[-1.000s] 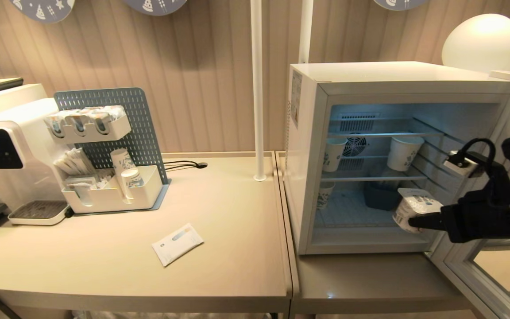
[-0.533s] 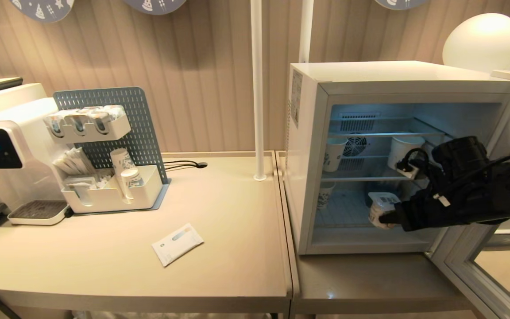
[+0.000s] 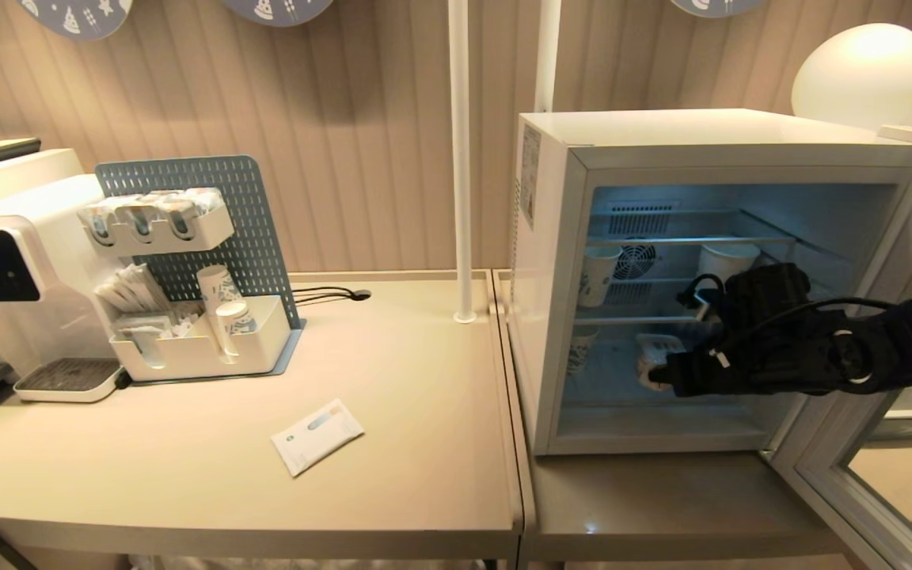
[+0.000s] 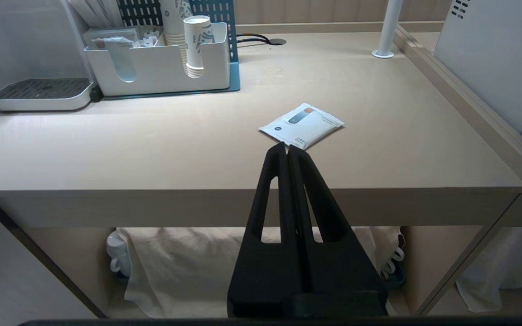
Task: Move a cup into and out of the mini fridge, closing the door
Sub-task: Put the yoghurt in the freezer
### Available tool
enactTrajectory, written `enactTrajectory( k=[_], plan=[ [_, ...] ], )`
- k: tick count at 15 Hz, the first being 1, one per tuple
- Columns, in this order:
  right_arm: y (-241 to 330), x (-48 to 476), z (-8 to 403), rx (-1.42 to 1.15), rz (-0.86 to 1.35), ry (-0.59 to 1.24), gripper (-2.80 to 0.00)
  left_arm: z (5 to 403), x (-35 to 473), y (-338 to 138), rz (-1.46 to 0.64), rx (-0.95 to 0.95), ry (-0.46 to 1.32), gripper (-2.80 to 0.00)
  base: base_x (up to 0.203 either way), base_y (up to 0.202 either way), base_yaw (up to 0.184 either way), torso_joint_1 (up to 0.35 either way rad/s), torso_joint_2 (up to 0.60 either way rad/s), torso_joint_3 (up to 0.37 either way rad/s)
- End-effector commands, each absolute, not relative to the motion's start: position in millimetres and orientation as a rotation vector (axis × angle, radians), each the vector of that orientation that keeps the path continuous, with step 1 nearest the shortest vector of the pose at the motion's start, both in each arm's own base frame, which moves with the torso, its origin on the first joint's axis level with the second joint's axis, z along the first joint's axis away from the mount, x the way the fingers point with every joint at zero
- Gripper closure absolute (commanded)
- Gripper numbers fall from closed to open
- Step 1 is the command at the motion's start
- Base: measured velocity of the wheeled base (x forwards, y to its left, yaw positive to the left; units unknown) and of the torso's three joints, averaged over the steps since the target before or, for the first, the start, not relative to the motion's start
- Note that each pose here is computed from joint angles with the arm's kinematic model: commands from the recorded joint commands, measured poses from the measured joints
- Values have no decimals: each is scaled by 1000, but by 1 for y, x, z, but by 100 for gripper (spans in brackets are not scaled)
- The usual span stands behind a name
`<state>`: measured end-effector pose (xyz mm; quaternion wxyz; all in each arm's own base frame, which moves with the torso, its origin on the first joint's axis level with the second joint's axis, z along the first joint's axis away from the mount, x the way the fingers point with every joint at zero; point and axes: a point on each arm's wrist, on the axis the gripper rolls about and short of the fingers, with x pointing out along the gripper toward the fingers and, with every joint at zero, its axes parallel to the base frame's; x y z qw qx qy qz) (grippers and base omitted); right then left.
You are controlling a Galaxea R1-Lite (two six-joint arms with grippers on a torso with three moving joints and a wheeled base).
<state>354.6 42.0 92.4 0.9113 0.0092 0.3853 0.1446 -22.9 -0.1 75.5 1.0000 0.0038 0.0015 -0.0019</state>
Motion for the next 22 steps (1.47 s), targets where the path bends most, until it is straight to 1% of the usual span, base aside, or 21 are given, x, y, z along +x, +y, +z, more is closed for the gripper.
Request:
enactTrajectory(
  k=[1, 6, 12, 20, 22],
  plan=[
    [43, 365, 78, 32, 291, 809, 0, 75, -23, 0, -3, 8, 5, 0, 0, 0, 0, 0, 0, 0],
    [45, 385, 55, 46, 233, 827, 0, 76, -23, 0, -2, 3, 3, 0, 0, 0, 0, 0, 0, 0],
    [47, 400, 29, 40, 222, 825, 0, 76, -23, 0, -3, 3, 3, 0, 0, 0, 0, 0, 0, 0],
    [47, 399, 22, 36, 219, 842, 0, 76, -23, 0, -2, 3, 3, 0, 0, 0, 0, 0, 0, 0],
    [48, 401, 21, 29, 204, 808, 0, 76, -23, 0, -2, 3, 3, 0, 0, 0, 0, 0, 0, 0]
  ],
)
